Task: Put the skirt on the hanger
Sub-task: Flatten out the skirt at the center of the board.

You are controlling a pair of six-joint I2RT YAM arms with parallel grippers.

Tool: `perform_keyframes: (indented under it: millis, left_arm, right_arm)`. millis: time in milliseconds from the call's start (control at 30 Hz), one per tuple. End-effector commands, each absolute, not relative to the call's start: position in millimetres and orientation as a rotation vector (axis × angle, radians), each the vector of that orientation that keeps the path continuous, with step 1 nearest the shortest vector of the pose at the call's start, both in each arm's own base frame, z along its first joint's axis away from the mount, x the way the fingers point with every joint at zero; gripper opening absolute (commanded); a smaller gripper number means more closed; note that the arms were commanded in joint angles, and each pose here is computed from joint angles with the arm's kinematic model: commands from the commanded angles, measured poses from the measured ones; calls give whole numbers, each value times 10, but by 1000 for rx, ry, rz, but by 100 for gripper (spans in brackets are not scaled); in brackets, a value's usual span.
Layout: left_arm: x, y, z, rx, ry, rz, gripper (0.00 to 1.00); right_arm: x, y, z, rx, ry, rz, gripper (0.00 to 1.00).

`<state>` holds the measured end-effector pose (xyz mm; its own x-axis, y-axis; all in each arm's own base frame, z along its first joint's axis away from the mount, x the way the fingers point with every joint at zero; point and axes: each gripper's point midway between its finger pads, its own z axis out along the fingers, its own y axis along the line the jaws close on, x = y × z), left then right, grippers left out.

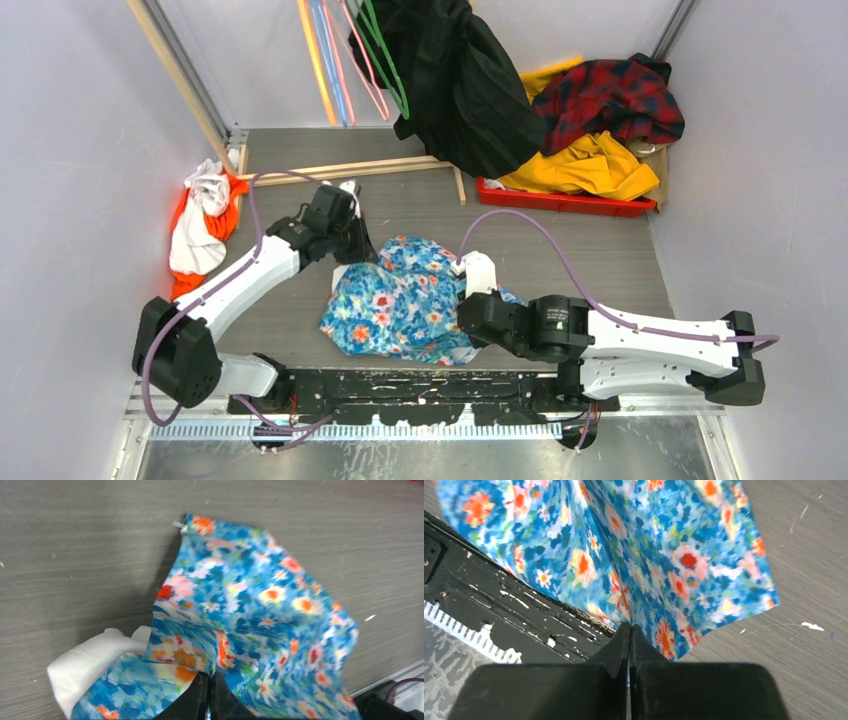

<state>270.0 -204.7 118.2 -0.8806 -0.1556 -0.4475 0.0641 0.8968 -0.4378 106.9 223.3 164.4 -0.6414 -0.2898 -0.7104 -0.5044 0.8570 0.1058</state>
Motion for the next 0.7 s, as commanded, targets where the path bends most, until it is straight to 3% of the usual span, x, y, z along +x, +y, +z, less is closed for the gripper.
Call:
perform_keyframes:
  millis: [0, 233, 467, 667]
  left_arm:
    - [2810, -1999, 2031, 3, 2387, -635, 0]
    - [2858, -1932, 2850, 59, 2256, -617, 0]
    - [3078, -1606, 3402, 35, 2165, -472, 0]
    - [3335, -1160, 4221, -69, 2019, -425, 0]
  right_arm:
    - [1250, 2242, 2179, -528, 2174, 378, 1]
    - [1502, 2340, 2362, -530, 2128, 310, 1]
    - [2069, 2818, 2500, -472, 2142, 498, 1]
    - [2570, 3337, 3232, -518, 2024, 632, 1]
